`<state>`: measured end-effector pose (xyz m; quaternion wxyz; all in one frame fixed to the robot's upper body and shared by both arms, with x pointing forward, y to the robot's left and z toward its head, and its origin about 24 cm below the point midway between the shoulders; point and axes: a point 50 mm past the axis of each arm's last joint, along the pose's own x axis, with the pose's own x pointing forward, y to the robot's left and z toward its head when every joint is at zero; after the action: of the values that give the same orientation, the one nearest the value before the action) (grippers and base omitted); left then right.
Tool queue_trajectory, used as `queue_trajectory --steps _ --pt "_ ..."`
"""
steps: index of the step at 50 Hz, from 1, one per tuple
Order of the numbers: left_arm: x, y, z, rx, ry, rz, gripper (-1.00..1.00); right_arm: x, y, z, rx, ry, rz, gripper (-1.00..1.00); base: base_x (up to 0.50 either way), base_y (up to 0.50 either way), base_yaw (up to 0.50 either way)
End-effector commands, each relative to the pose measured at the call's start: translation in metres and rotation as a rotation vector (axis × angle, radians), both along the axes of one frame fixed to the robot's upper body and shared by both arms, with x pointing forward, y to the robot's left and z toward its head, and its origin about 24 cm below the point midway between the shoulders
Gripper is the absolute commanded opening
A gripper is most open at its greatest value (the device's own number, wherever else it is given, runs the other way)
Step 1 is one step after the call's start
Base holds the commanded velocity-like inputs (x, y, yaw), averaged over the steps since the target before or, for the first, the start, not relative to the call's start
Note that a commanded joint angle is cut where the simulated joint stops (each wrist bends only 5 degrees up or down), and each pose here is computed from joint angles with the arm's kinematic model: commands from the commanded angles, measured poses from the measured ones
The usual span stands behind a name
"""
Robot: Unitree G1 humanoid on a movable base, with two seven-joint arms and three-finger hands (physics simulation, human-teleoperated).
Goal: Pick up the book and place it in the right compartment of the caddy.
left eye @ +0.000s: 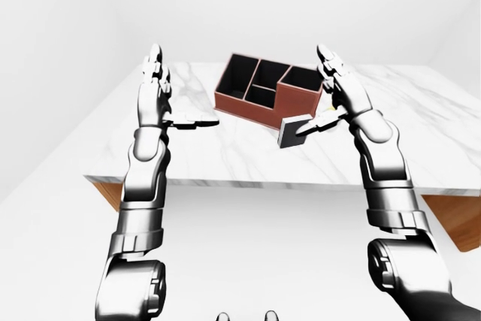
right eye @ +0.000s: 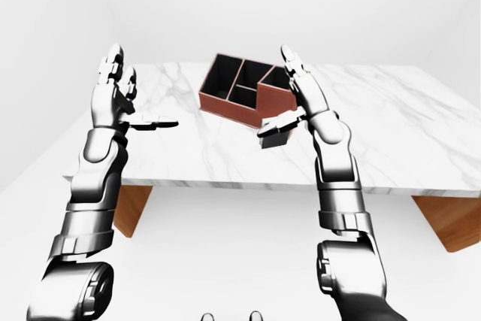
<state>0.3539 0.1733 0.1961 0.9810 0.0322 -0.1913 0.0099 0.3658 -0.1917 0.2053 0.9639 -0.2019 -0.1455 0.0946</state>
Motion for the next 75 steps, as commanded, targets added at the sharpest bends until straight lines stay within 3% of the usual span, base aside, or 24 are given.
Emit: queue_trajectory --steps 1,18,34,61,75 --pt "0.000 0.001 0.003 0.002 -0.009 0.004 1.00 -0.001 -0.003 0.005 -0.034 -0.013 -0.003 1.00 0.31 -0.04 0.00" --pt "-0.007 0.002 0.007 0.010 -0.044 0.007 1.00 -0.006 -0.004 0.009 -0.076 -0.025 0.012 1.00 0.29 -0.02 0.00" --pt "-0.003 0.002 -0.002 0.020 0.001 0.012 1.00 -0.011 0.003 0.009 -0.110 -0.033 0.053 1.00 0.20 0.01 0.00" --pt "-0.009 0.003 0.001 0.028 -0.030 0.023 1.00 -0.017 0.006 0.010 -0.132 -0.050 0.073 1.00 0.20 0.01 0.00" --pt "-0.002 0.004 -0.007 0.030 0.016 0.033 1.00 -0.017 0.006 0.006 -0.137 -0.032 0.078 1.00 0.20 0.01 0.00"
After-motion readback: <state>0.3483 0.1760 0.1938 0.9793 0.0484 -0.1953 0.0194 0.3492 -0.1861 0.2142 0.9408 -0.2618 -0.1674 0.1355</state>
